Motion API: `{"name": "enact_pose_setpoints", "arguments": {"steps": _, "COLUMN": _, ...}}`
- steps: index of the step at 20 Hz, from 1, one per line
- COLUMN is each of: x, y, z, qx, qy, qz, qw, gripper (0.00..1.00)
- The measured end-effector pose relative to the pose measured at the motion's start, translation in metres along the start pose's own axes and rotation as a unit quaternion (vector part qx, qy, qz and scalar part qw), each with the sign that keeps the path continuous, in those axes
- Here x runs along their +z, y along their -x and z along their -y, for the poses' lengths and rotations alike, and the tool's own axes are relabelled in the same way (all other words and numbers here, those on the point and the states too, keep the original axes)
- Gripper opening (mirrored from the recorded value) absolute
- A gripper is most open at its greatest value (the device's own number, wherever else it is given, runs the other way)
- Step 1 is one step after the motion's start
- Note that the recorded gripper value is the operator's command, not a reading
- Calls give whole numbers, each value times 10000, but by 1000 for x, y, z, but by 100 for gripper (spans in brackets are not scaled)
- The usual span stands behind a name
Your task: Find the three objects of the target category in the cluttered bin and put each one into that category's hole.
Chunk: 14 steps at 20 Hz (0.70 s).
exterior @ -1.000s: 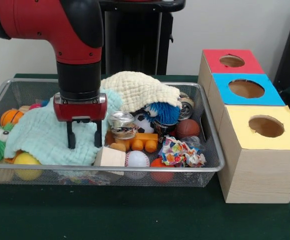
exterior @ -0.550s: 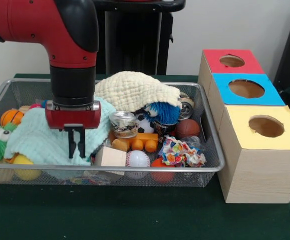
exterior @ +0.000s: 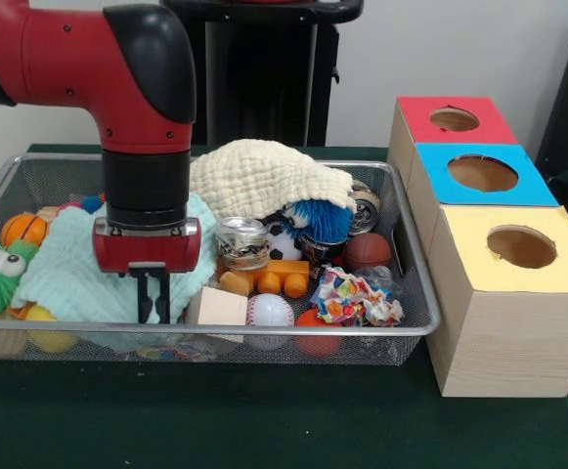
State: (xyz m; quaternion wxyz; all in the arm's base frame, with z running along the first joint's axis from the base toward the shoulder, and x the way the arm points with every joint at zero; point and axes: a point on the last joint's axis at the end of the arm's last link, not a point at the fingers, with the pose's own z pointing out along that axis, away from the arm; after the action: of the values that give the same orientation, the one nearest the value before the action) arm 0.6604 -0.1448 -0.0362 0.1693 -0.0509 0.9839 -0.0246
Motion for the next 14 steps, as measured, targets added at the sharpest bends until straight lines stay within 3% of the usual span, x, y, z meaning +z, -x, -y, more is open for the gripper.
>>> {"name": "enact_pose_setpoints", "arguments": {"steps": 7, "x": -7, "y": -2, "z": -2, "qx": -77, "qy": -48, "qz": -41, "qw": 10000, "gripper": 0}}
{"name": "enact_pose_setpoints", "arguments": {"steps": 14, "x": -35, "y": -19, "z": -11, "qx": -171, "qy": -15, "qz": -193, "qw": 9997, "gripper": 0}}
